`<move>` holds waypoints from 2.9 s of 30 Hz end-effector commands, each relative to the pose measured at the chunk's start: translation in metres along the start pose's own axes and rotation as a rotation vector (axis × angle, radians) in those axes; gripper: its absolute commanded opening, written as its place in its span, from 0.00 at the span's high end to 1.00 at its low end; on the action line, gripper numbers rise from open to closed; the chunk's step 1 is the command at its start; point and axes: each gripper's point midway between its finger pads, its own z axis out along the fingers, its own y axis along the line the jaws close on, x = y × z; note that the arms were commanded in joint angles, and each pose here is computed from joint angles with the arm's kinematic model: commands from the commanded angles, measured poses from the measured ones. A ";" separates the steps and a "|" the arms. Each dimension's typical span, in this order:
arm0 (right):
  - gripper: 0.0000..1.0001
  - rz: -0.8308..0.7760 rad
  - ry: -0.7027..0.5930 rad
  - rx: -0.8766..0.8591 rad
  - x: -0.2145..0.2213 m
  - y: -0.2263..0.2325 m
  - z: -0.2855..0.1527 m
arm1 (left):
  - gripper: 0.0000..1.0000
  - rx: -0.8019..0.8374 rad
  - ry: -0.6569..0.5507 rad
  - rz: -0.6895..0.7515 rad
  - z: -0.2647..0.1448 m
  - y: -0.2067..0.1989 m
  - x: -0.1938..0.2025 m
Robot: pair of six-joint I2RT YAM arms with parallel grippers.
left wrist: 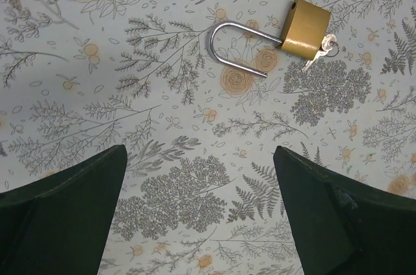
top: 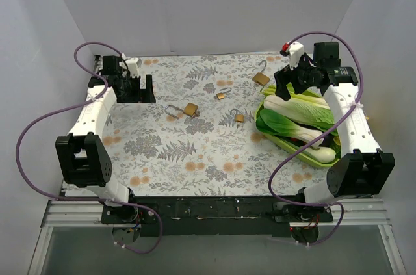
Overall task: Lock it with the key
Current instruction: Pick up the lock from the center of the board.
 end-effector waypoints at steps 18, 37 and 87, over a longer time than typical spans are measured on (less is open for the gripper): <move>0.02 0.008 0.003 -0.075 -0.001 0.020 -0.010 | 0.02 0.664 -0.059 1.016 0.087 -0.113 -0.044; 0.02 0.015 0.050 -0.102 0.012 0.023 -0.004 | 0.02 0.876 0.022 1.392 0.164 -0.117 0.028; 0.03 0.526 -0.032 -0.736 -0.044 0.145 0.059 | 1.00 0.702 -0.148 1.147 0.034 -0.174 0.039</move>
